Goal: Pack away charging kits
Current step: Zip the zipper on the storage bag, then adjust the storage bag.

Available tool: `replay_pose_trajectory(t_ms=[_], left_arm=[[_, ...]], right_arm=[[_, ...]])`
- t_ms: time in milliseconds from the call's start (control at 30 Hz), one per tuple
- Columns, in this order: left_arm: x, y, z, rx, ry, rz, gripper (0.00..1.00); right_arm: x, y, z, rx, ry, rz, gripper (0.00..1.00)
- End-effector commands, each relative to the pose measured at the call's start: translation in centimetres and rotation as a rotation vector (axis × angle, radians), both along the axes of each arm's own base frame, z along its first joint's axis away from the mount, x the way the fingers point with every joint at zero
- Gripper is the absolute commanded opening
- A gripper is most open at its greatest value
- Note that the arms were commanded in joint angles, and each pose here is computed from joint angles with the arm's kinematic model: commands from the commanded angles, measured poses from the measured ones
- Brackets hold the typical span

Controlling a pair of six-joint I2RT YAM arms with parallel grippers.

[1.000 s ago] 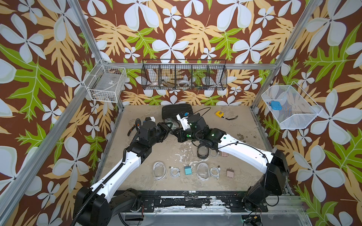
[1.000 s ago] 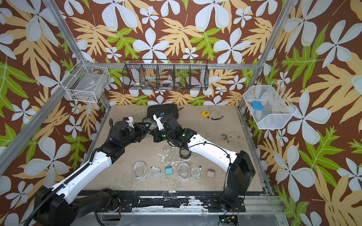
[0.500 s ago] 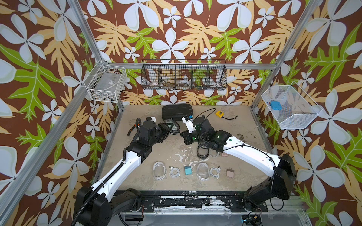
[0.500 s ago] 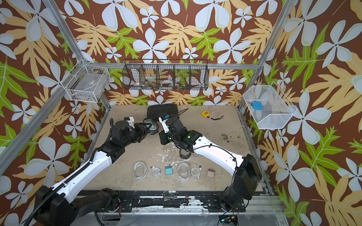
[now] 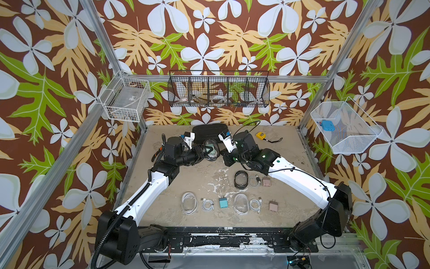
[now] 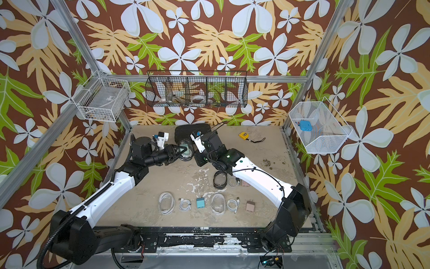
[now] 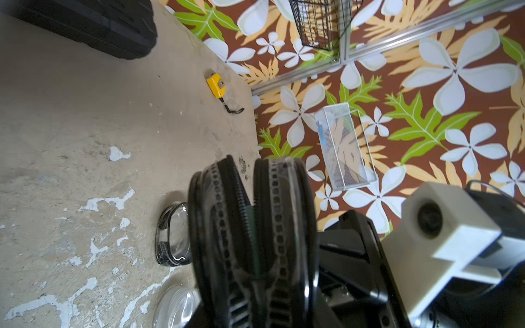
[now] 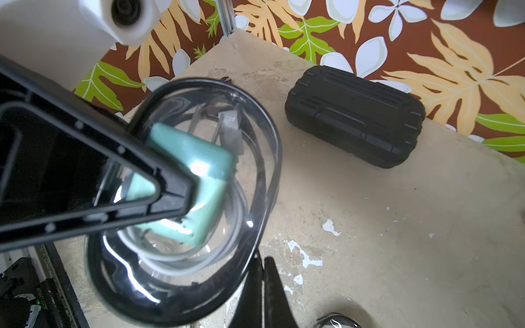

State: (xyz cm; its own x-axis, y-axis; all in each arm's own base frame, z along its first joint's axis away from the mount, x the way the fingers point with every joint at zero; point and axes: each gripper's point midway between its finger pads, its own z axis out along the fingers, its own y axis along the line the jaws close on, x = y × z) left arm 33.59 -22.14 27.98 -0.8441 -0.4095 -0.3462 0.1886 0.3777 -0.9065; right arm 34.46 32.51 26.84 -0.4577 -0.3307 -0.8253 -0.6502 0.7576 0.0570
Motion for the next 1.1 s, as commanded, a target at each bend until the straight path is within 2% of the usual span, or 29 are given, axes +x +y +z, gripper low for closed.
replay_pose_trajectory(t_ms=[0, 267, 333, 400, 533, 667, 700, 900, 1067], left_arm=[[-2.8, -1.3, 0.4, -0.005, -0.061, -0.192, 0.00], [-5.2, -2.0, -0.4, -0.003, -0.084, -0.346, 0.00], [-5.9, -2.2, 0.1, -0.030, -0.113, -0.379, 0.00], [-6.5, -2.3, 0.8, -0.022, -0.168, -0.410, 0.00], [-8.5, -3.6, 1.2, 0.048, -0.258, -0.519, 0.00], [-10.8, -5.1, 1.1, 0.060, -0.317, -0.635, 0.00], [-11.5, -5.4, 1.2, 0.055, -0.335, -0.661, 0.00], [-14.8, -7.1, 2.0, 0.034, -0.410, -0.784, 0.00], [-15.7, -7.8, 1.8, 0.042, -0.420, -0.821, 0.00]], right_arm=[[2.0, -2.1, 1.8, -0.056, -0.112, -0.102, 0.00], [0.3, -2.5, 5.4, 0.058, -0.160, -0.028, 0.00], [-0.5, -2.2, 6.2, 0.106, -0.122, 0.049, 0.00], [-0.8, -3.2, 6.6, 0.188, -0.015, 0.084, 0.00], [-4.1, -4.5, 8.4, 0.467, 0.170, 0.284, 0.37], [-7.4, -4.0, 9.2, 0.521, 0.248, 0.437, 0.65], [-8.1, -3.8, 9.3, 0.531, 0.271, 0.472, 0.79], [-9.9, -4.2, 8.0, 0.499, 0.311, 0.523, 0.82], [-11.2, -4.0, 6.5, 0.514, 0.372, 0.573, 0.79]])
